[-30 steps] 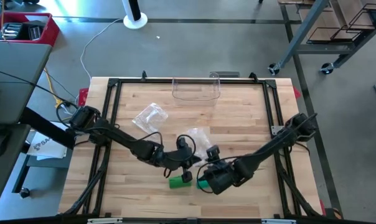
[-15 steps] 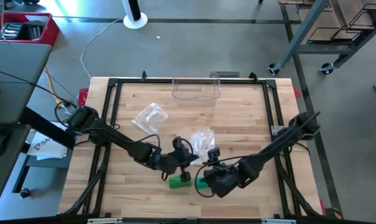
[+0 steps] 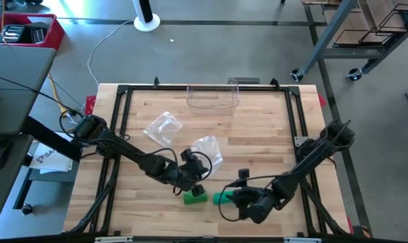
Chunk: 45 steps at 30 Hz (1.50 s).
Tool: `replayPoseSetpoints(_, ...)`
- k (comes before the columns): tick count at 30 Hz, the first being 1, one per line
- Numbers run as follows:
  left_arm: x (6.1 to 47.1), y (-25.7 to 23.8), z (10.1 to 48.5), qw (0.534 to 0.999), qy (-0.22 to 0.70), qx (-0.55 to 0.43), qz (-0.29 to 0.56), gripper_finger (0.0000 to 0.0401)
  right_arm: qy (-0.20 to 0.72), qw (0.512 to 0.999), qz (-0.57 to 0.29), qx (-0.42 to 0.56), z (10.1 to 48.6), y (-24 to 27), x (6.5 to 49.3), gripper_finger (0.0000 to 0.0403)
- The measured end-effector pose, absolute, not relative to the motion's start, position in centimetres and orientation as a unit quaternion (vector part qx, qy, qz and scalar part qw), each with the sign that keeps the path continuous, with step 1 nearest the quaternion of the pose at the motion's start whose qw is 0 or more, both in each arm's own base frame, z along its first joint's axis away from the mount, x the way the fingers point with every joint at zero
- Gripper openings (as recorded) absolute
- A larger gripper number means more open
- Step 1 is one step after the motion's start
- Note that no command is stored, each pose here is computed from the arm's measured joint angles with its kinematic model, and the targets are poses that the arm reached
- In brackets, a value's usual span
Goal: Roll bandage
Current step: Put blue bandage into transparent zip bag
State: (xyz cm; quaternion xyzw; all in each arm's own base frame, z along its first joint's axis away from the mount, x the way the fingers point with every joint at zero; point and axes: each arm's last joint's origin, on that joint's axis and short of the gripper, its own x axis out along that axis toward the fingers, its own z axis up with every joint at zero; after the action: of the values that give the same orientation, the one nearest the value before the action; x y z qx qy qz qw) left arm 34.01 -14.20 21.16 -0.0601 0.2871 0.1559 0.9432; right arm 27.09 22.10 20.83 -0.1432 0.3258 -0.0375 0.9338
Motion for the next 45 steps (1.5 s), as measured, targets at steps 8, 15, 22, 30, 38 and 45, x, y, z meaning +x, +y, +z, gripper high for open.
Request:
replayPoseSetpoints(8, 33.8, -14.1, 20.9, 0.938, 0.3, -0.065, 0.162, 0.0, 0.379, 0.925, -0.007, -0.035, 18.1, 22.4, 23.6, 0.0166)
replayPoseSetpoints(15, 33.9, -14.1, 20.9, 0.937, 0.301, -0.081, 0.159, 0.0, 0.399, 0.915, 0.057, 0.002, 15.0, 21.6, 23.3, 0.0227)
replayPoseSetpoints(22, 33.9, -14.1, 20.9, 0.937, 0.302, -0.083, 0.156, 0.0, 0.375, 0.926, 0.05, 0.002, 13.5, 19.6, 24.2, 0.0277)
replayPoseSetpoints(30, 33.9, -14.2, 20.9, 0.937, 0.302, -0.083, 0.156, 0.0, 0.368, 0.924, 0.107, 0.015, 11.3, 19.2, 26.0, 0.0265)
replayPoseSetpoints(38, 33.9, -14.2, 20.9, 0.937, 0.302, -0.082, 0.156, 0.0, 0.371, 0.925, 0.08, 0.025, 11.1, 18.4, 26.5, 0.0131)
replayPoseSetpoints(45, 33.9, -14.2, 20.9, 0.937, 0.301, -0.083, 0.156, 0.0, 0.347, 0.932, 0.089, 0.046, 13.4, 19.0, 26.2, 0.0016)
